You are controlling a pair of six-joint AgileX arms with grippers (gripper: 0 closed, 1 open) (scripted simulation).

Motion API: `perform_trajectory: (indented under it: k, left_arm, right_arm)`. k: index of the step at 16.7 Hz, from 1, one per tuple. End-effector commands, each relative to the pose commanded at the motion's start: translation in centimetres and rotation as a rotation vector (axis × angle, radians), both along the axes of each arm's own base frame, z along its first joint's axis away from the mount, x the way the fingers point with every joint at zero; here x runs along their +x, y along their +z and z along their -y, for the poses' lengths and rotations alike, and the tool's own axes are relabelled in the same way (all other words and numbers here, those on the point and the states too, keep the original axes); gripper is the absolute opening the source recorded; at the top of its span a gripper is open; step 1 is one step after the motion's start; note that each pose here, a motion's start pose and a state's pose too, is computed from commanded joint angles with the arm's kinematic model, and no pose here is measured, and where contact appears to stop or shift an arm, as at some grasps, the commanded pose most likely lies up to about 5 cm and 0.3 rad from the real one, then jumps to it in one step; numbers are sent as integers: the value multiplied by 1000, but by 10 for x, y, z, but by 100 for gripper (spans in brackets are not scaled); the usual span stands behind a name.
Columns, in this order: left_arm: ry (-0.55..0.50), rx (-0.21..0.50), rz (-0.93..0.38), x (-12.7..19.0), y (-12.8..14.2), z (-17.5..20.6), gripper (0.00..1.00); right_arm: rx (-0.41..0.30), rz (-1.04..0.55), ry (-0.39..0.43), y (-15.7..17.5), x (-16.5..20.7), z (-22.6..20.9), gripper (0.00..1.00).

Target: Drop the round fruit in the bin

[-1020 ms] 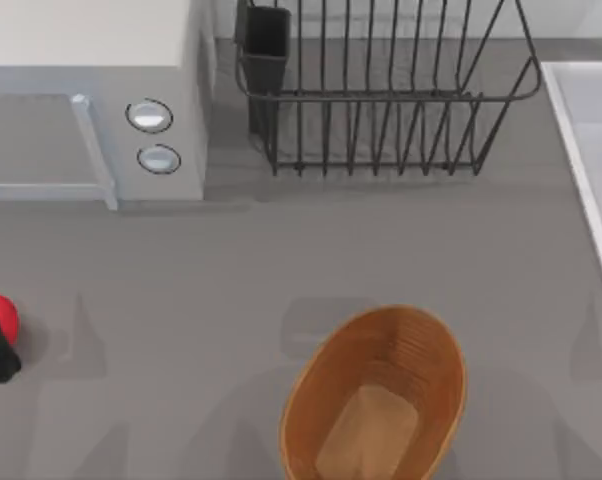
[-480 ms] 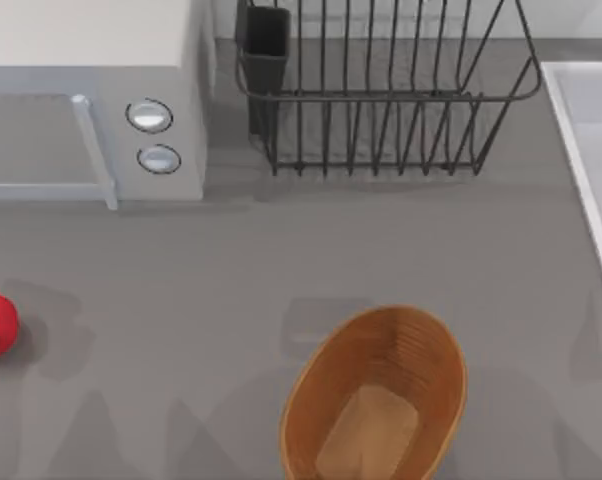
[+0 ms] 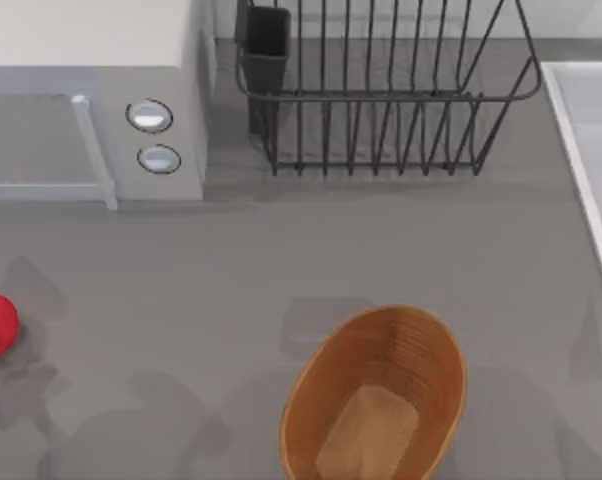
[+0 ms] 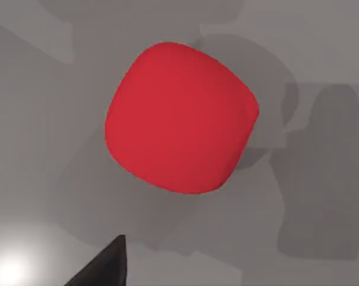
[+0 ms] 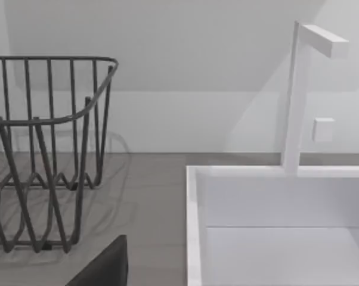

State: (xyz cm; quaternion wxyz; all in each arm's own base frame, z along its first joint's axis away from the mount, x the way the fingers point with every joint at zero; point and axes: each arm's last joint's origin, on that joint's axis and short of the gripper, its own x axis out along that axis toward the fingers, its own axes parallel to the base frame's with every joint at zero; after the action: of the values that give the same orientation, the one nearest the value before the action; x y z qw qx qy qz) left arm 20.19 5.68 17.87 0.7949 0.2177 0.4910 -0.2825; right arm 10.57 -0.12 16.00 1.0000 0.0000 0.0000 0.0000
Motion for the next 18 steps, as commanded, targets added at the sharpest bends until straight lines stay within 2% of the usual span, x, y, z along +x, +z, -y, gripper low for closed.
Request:
perform_trajectory:
  k: [4,6,9,12,18]
  left_arm:
    - [-228,-93,-169,36,-19,-21,100]
    - [-325,-119,-181,54,-25,-30,100]
    - [-429,-119,-144,78,-26,-41,100]
    - [-469,-106,-112,88,-22,-46,100]
    - [-471,-107,-115,88,-26,-42,100]
  right_arm:
    - [0,0,0,0,0,0,100]
    - [0,0,0,0,0,0,100]
    - [0,0,0,0,0,0,100]
    - [0,0,0,0,0,0,100]
    - [0,0,0,0,0,0,100]
